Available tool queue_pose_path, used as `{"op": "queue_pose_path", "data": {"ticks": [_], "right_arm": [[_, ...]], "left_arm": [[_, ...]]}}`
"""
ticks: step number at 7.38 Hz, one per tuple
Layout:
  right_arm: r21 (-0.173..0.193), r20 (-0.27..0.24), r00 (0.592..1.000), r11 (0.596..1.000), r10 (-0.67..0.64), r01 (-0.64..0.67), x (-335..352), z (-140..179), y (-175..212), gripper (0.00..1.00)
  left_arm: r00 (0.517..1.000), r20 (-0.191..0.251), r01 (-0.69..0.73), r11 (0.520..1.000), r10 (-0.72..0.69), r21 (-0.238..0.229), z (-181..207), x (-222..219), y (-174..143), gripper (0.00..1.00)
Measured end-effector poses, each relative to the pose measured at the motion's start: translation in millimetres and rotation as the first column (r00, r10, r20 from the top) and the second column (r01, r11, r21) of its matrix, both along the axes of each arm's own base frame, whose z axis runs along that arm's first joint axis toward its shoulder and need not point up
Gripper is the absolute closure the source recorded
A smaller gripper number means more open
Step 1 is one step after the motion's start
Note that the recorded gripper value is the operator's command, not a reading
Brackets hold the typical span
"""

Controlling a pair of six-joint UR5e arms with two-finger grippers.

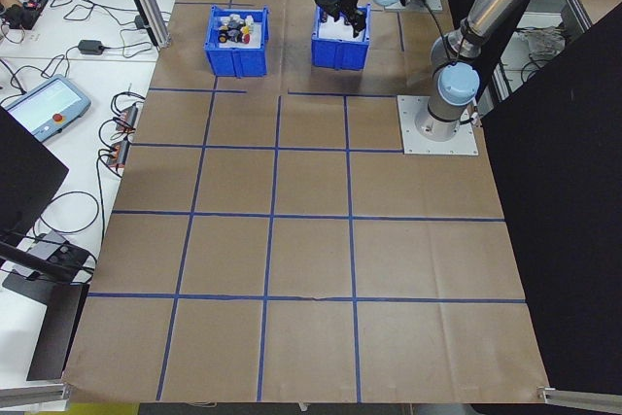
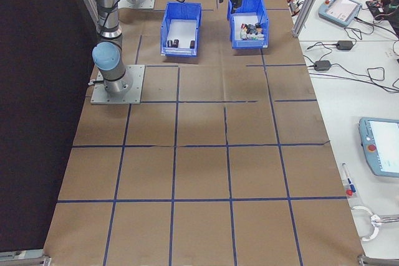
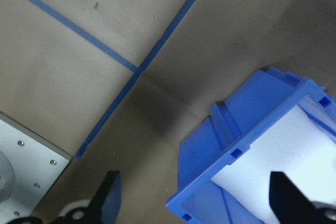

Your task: Place battery box in front

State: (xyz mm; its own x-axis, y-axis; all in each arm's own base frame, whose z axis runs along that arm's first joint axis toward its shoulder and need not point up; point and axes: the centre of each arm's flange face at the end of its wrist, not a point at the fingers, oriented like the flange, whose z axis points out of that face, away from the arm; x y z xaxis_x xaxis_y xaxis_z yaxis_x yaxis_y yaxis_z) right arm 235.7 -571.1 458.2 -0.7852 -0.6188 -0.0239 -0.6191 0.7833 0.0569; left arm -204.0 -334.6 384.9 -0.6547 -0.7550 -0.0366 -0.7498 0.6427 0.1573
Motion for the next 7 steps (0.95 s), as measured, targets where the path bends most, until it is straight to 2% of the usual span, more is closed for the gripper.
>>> {"op": "queue_pose_path", "data": {"ticks": [1,2,4,5,6,7], "right_arm": [[0.002,0.005,0.991,0.991,0.13,-0.13,24.6,-9.9,-6.4,0.0],[-0.009,0.01,0.964,0.964,0.266,-0.266,52.0,-22.1,-10.5,0.0],[-0.042,0.013,0.853,0.852,0.522,-0.521,104.6,-50.7,-12.6,0.0],[-0.07,0.004,0.791,0.789,0.612,-0.61,122.4,-60.9,-15.2,0.0],[-0.09,-0.011,0.737,0.733,0.676,-0.674,135.8,-71.6,-18.3,0.0],[-0.089,-0.033,0.694,0.689,0.719,-0.719,149.1,-82.6,-18.4,0.0]], "left_arm": [[0.991,0.027,-0.132,0.991,0.132,0.023,-6.3,-16.0,13.8,0.0],[0.965,0.055,-0.258,0.966,0.256,0.033,-11.9,-32.5,28.1,0.0],[0.882,0.09,-0.465,0.885,0.462,0.022,-17.5,-64.2,52.1,0.0],[0.853,0.088,-0.518,0.856,0.515,0.009,-23.1,-74.7,60.9,0.0],[0.837,0.066,-0.544,0.839,0.544,-0.011,-32.4,-82.3,67.7,0.0],[0.834,0.039,-0.55,0.835,0.551,-0.03,-42.1,-87.8,72.9,0.0]]}}
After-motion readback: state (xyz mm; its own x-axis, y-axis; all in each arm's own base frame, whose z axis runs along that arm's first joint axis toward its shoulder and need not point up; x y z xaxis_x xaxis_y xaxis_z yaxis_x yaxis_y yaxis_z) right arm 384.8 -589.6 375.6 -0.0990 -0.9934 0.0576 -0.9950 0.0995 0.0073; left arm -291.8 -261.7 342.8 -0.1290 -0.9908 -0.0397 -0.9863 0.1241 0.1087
